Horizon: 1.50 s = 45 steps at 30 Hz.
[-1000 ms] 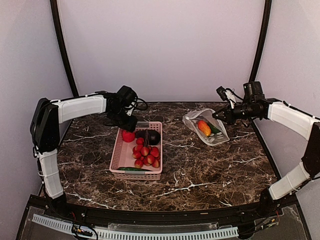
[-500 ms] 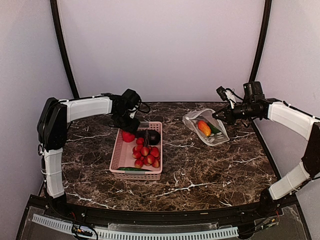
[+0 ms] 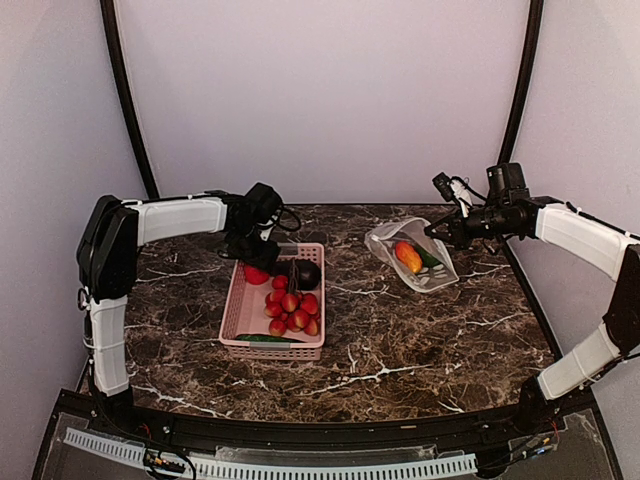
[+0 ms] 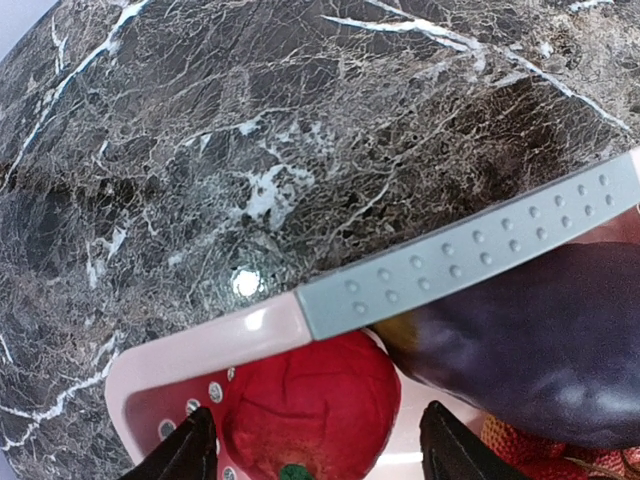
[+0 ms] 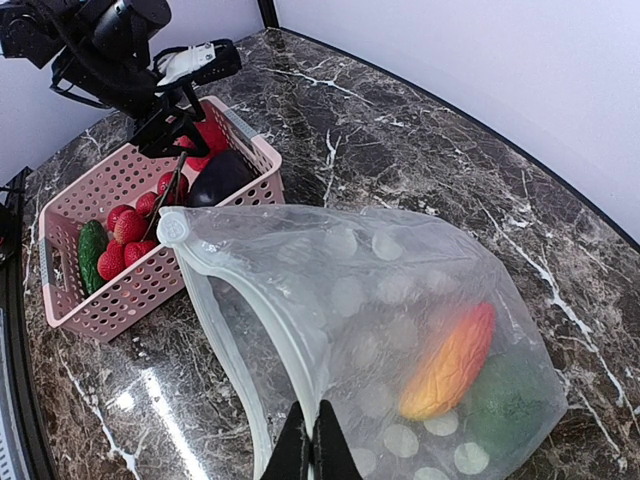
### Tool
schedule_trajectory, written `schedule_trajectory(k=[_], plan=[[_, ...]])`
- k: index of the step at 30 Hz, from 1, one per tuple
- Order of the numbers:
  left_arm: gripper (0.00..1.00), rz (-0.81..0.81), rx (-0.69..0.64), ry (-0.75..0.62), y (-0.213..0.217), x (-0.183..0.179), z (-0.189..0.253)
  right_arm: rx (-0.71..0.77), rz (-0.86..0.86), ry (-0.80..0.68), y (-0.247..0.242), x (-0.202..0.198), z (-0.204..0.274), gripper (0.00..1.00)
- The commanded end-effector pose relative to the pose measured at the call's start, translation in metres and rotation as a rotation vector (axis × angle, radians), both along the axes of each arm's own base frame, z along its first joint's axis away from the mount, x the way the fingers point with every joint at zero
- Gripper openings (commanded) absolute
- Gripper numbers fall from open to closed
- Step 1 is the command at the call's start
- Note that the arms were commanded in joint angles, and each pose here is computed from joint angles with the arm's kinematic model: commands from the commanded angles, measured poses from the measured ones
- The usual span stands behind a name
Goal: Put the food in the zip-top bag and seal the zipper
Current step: Pick up the fake fruit from the bin.
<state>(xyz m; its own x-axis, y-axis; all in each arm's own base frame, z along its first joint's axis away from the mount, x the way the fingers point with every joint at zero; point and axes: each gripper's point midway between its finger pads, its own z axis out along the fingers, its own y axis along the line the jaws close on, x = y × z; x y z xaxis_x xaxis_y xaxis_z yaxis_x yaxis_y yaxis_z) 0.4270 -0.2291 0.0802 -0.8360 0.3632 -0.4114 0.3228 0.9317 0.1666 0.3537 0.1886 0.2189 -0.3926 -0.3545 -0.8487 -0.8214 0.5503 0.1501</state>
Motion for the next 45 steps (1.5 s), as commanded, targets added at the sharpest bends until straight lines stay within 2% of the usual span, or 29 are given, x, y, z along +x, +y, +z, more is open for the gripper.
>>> schedule_trajectory(k=[1, 11, 15, 21, 31, 34, 37, 45], plan=[[0.68, 0.007, 0.025, 0.026, 0.005, -0.003, -0.016, 0.011, 0.014, -0.027, 0.001, -0.001, 0.005, 0.00], [0.64, -0.001, 0.048, 0.074, 0.007, -0.008, -0.036, 0.010, 0.016, -0.020, 0.002, -0.001, 0.002, 0.00], [0.58, 0.005, 0.054, 0.090, 0.008, -0.011, -0.031, 0.008, 0.015, -0.018, 0.002, -0.001, 0.001, 0.00], [0.45, -0.007, 0.037, 0.060, 0.005, -0.011, -0.004, 0.007, 0.015, -0.014, 0.002, 0.000, 0.000, 0.00], [0.43, -0.035, -0.017, -0.061, -0.004, -0.024, 0.064, 0.001, 0.006, -0.003, 0.001, 0.003, -0.004, 0.00], [0.43, -0.069, -0.076, -0.118, -0.013, -0.031, 0.093, -0.008, -0.001, 0.004, 0.000, 0.005, -0.008, 0.00], [0.43, -0.145, -0.193, -0.178, -0.032, -0.043, 0.126, -0.018, -0.013, 0.013, -0.001, 0.008, -0.010, 0.00], [0.38, -0.456, -0.465, -0.339, -0.125, -0.098, 0.186, -0.047, -0.054, 0.027, -0.005, 0.020, -0.011, 0.00]])
